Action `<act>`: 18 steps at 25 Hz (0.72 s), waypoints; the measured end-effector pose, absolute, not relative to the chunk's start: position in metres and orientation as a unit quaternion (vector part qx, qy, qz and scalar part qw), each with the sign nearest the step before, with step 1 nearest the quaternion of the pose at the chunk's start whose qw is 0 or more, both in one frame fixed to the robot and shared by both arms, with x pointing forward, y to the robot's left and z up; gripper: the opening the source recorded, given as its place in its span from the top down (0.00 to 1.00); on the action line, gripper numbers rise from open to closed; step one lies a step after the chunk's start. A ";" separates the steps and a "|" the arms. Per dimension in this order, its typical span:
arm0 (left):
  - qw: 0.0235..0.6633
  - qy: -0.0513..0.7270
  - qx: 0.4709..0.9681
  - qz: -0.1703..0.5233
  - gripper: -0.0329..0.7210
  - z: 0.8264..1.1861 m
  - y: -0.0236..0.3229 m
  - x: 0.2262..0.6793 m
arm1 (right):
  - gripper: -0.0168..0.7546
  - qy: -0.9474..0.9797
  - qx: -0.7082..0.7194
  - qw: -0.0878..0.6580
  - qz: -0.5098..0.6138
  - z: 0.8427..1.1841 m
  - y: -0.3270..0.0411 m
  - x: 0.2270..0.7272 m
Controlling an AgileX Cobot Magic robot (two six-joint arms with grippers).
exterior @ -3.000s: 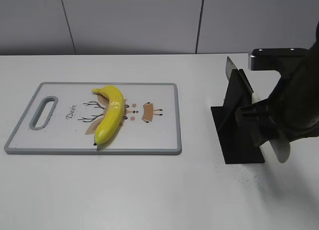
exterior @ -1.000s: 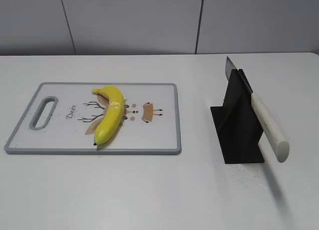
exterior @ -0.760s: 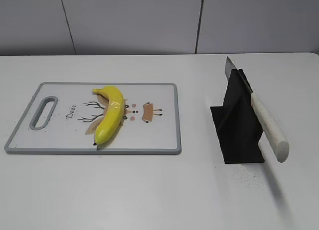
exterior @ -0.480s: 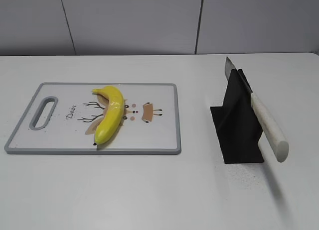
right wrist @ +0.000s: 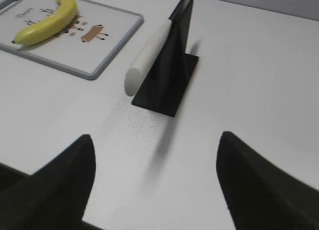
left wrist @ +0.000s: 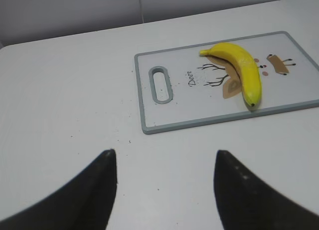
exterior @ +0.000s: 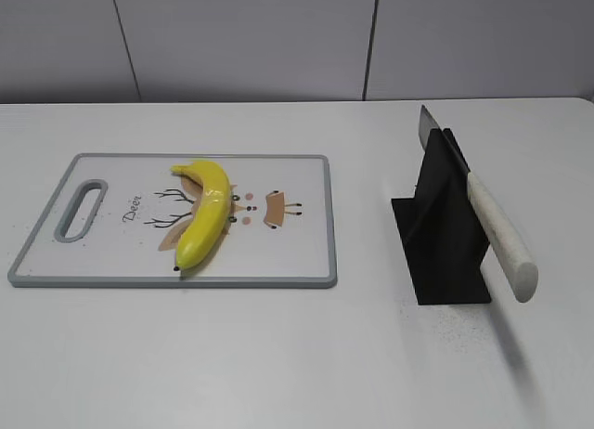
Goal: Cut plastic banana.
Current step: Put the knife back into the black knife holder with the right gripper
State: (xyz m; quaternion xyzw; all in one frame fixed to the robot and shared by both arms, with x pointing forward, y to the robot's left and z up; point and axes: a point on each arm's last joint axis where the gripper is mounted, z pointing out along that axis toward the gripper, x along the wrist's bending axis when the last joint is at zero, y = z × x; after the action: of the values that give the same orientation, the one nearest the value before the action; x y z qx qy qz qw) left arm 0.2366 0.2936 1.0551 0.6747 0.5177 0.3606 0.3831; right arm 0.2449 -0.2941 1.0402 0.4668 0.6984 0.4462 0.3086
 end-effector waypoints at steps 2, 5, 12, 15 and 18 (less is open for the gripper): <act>0.383 0.518 0.675 0.361 0.17 1.055 0.294 0.237 | 0.21 0.683 0.490 0.323 0.436 1.040 -0.295 0.245; 0.383 0.518 0.675 0.361 0.17 1.055 0.294 0.237 | 0.21 0.664 0.515 0.339 0.423 1.040 -0.295 0.246; 0.383 0.518 0.675 0.361 0.18 1.055 0.294 0.237 | 0.21 0.650 0.532 0.350 0.414 1.040 -0.295 0.246; 0.383 0.518 0.675 0.361 0.18 1.055 0.294 0.237 | 0.21 0.650 0.532 0.351 0.414 1.040 -0.295 0.246; 0.383 0.518 0.675 0.361 0.18 1.055 0.294 0.237 | 0.21 0.650 0.532 0.351 0.414 1.040 -0.295 0.246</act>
State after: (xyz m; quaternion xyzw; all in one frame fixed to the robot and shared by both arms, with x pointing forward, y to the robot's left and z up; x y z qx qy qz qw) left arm 0.2366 0.2936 1.0551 0.6746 0.5178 0.3606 0.3831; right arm 0.2459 -0.2954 1.0402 0.5321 0.6500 0.4139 0.3507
